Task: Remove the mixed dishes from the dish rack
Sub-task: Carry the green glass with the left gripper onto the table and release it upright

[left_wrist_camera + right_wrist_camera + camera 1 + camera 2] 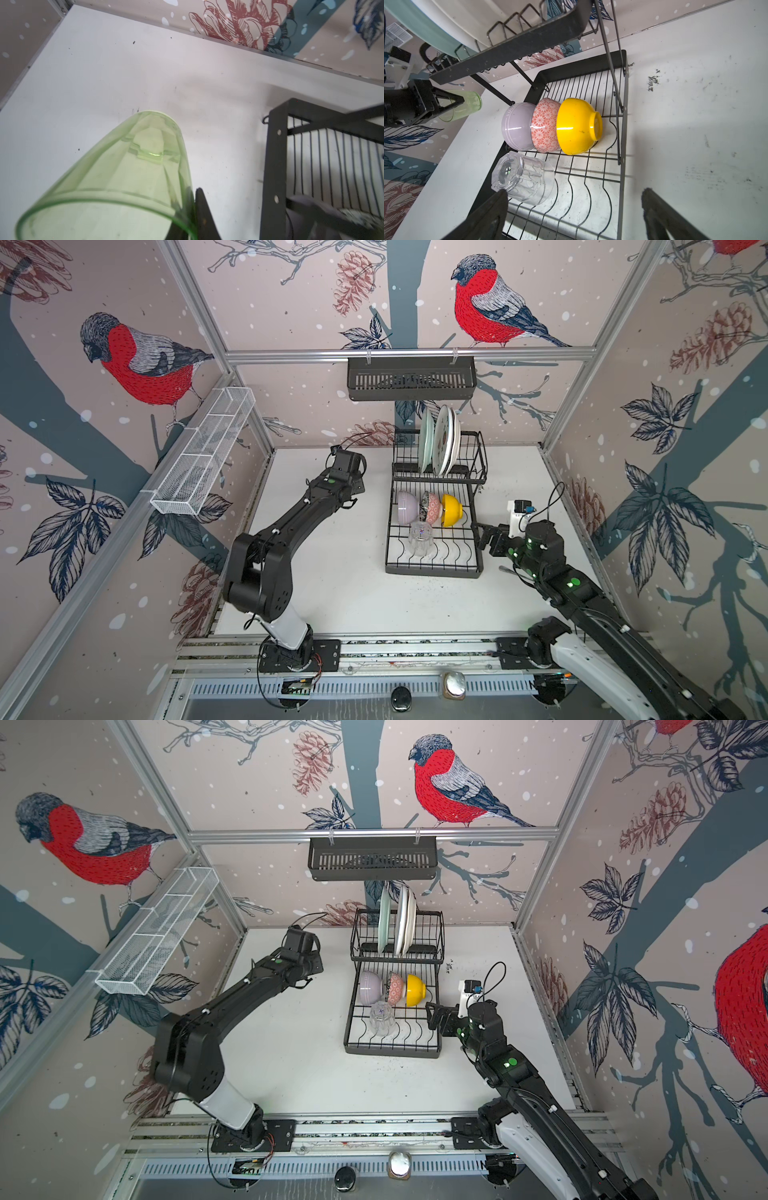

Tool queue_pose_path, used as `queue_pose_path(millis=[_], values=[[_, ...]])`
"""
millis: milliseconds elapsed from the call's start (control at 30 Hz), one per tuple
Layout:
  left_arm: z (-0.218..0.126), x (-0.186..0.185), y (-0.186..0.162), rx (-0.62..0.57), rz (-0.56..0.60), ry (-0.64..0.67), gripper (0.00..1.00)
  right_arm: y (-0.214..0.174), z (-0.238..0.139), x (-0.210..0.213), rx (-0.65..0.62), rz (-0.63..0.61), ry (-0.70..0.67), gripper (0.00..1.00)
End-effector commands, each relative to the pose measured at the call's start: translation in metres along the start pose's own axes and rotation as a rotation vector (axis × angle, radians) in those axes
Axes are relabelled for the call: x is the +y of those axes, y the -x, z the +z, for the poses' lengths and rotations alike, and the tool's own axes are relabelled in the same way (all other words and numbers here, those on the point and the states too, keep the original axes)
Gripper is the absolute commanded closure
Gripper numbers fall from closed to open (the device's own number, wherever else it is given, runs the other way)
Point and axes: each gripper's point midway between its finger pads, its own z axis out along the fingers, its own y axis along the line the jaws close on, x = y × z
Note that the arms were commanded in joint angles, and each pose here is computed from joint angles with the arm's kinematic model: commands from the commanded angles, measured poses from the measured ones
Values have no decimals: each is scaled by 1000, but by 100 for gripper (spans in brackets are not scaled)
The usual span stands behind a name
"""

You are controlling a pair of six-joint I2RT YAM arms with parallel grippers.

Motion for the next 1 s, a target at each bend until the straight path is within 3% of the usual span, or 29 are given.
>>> queue_pose_path(millis=[0, 200, 467, 667, 967], values=[[15, 23, -9, 80, 76, 135, 100, 3, 2, 9, -7, -15, 53, 0], [53, 36, -5, 181, -8, 79, 100, 6, 0, 0, -24, -16, 14, 1], [88, 71, 8, 266, -24, 127, 100, 4, 3, -9, -11, 8, -1, 0], [100, 98, -3, 373, -78, 103, 100, 4, 4, -24, 3, 35, -48, 1], [102, 116, -7, 402, -53, 147, 100, -5, 7, -24, 31, 52, -15, 0]])
